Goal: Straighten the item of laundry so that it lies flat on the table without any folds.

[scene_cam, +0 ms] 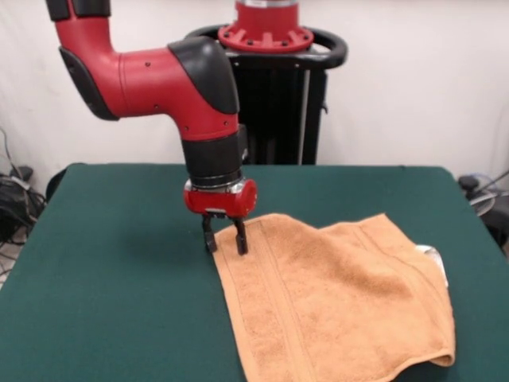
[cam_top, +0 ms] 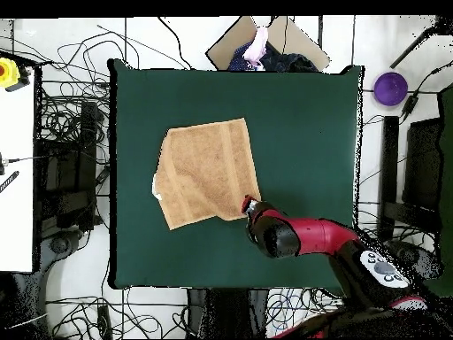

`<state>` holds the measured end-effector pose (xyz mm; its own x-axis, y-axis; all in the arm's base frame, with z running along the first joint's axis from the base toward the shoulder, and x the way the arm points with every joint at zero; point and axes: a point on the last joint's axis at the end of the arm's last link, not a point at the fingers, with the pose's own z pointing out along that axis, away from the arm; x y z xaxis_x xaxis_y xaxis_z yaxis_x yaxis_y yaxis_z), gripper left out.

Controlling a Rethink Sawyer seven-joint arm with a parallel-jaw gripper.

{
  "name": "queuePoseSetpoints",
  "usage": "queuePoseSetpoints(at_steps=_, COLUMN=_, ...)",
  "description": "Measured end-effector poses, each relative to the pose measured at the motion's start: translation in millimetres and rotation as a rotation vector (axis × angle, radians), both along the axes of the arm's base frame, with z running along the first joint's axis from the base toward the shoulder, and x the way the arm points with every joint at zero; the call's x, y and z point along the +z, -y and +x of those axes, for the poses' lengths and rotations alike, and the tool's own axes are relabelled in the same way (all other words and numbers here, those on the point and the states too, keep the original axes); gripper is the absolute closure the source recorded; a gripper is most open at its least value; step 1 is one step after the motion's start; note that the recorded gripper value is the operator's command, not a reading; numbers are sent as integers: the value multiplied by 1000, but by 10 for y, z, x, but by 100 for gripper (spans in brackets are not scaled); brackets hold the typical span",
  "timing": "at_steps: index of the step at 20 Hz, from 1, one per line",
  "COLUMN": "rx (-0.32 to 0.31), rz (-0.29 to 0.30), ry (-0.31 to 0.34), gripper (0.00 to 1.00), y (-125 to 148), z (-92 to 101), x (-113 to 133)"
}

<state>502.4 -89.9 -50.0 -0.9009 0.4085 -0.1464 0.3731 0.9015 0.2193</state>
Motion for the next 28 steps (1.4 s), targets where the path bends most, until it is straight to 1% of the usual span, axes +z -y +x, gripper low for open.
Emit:
queuePoseSetpoints(at_steps=7, rx=-22, rz=-27, ry=12, gripper=0, y=206, z=43, x=124)
queuePoseSetpoints(at_steps=13, rx=-71, rz=-53, ry=-21, gripper=0, y=510, z=-30, x=343)
queuePoseSetpoints(at_steps=16, rx=-78, rz=-74, ry=-30, gripper=0, y=617, z=-36, x=423)
queuePoseSetpoints(at_steps=21, rx=-64, rz=-84, ry=-33, gripper=0, y=569, z=-27, x=428)
queuePoseSetpoints(at_steps=25, rx=-35, rz=-104, ry=-47, gripper=0, y=457, z=-45, x=410)
queuePoseSetpoints(at_steps=26, rx=-15, rz=-114, ry=-53, gripper=0, y=381, z=-51, x=407)
queuePoseSetpoints(at_steps=28, rx=-2, rz=-121, ry=-56, gripper=0, y=341, z=-57, x=409)
